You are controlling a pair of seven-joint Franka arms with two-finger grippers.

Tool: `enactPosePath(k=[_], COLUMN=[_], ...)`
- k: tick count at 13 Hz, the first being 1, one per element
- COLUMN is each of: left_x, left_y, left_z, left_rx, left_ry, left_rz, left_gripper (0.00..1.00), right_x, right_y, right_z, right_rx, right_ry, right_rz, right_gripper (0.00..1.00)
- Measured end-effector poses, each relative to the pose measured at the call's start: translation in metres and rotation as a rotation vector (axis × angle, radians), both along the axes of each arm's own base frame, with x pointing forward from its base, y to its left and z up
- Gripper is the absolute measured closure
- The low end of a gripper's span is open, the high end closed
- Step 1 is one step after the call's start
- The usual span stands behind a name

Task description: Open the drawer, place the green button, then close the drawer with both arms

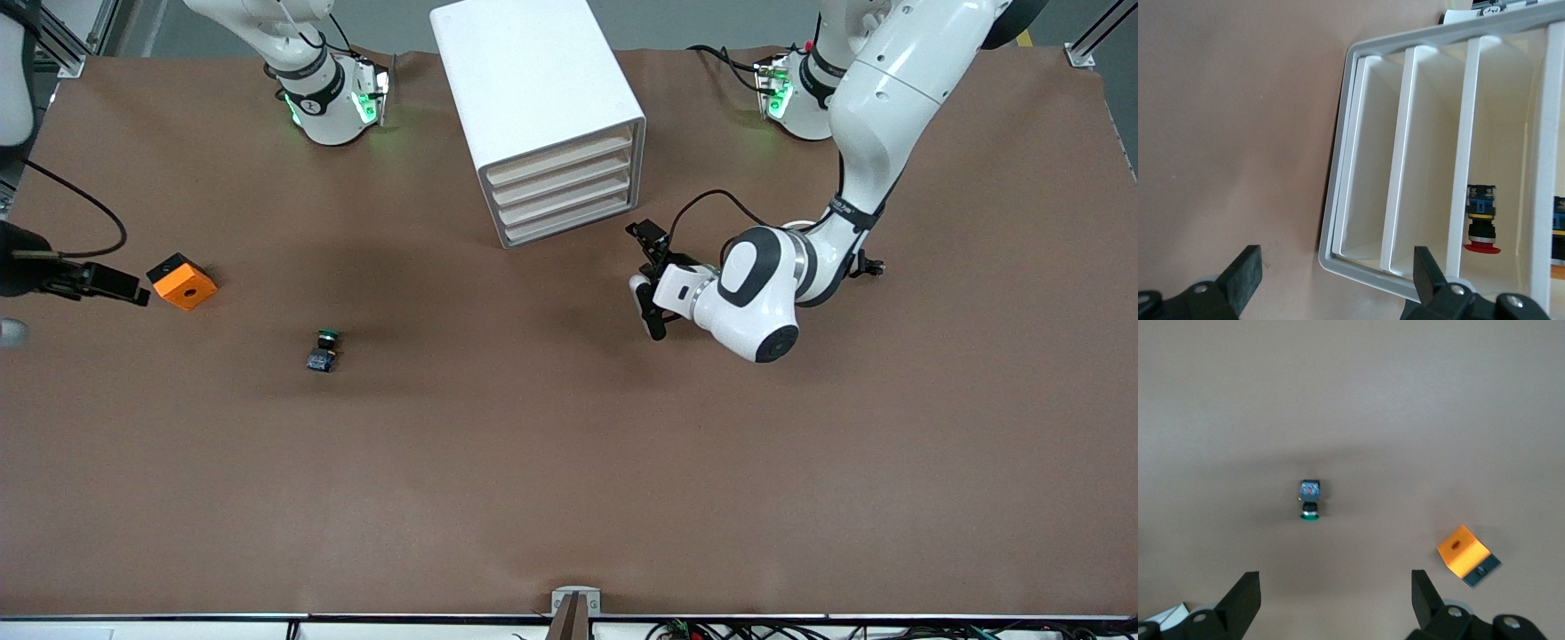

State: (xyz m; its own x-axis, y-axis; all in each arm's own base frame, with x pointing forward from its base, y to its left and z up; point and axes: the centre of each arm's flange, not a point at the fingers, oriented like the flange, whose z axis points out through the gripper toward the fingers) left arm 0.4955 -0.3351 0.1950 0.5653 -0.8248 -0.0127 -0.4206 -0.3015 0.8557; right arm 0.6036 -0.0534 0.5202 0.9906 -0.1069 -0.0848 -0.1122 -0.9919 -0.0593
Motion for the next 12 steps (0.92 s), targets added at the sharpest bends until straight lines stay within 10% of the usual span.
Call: enactPosePath(k=[12], left_x=[-0.054], left_y=[-0.052], left_z=[-0.022], left_rx=[-0.037], left_ry=[0.096], left_rz=[-0.062], left_gripper=[0.42], right_x=[-0.023], right_y=[0.075], right_z=[-0.19], right_rx=[-0.022], right_ry=[-0.09], right_rz=[-0.051], right_gripper=[0.0])
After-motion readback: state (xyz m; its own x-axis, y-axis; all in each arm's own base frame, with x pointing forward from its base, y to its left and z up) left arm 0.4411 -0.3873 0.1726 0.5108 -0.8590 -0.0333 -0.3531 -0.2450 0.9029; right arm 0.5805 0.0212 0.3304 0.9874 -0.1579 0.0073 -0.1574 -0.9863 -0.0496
